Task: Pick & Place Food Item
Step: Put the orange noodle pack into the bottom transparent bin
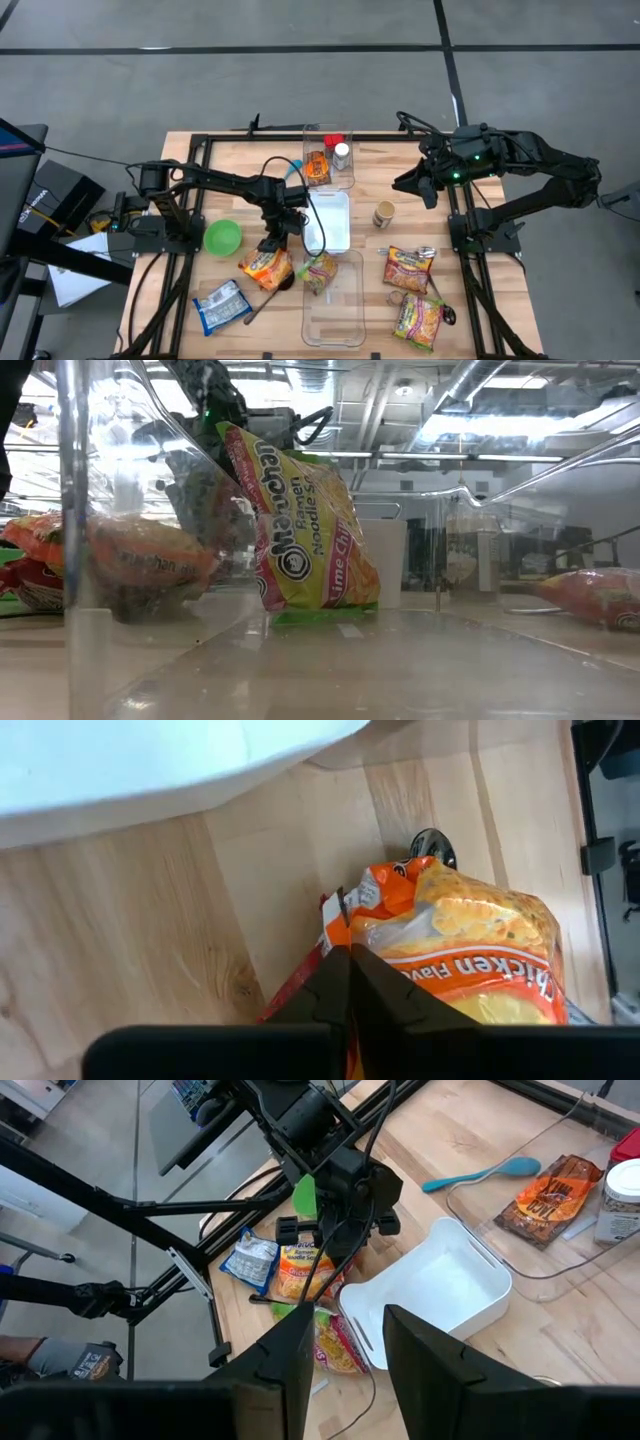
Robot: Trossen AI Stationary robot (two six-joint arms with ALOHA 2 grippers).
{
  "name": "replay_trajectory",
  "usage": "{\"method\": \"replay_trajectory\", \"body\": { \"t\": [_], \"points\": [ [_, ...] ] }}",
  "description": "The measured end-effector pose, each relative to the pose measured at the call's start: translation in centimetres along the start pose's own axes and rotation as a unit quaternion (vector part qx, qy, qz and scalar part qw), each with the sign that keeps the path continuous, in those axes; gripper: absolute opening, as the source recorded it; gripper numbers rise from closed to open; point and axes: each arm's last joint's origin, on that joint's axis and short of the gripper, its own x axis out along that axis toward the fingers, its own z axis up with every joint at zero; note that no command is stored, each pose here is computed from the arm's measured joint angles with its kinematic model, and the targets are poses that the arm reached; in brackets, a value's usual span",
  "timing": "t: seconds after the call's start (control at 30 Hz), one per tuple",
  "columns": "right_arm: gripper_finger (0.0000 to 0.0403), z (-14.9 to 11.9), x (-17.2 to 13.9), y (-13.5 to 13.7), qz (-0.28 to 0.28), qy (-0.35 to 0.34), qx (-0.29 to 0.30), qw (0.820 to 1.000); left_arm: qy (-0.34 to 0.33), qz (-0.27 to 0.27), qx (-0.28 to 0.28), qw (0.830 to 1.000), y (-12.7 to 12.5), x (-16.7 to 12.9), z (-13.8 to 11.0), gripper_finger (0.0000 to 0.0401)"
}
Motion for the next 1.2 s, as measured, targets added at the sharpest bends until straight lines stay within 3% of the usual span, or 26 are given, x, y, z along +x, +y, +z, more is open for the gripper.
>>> {"method": "replay_trajectory", "body": {
  "t": [0.23,0.6,1.2],
  "points": [
    [0.0116,0.0,0.0,0.0,0.000,0.000,0.000,1.000,-0.024,0.011,-0.049,0.998,-0.2,-2.0,-0.2,0.0000],
    [0.0116,0.0,0.0,0.0,0.000,0.000,-0.010,1.000,-0.091,0.058,-0.106,0.989,-3.4,-7.6,-1.1,0.0000],
    [0.0116,0.2,0.0,-0.2,-0.014,-0.012,-0.030,0.999,-0.198,0.148,-0.253,0.935,-6.3,-11.8,-2.0,0.0000]
  ]
}}
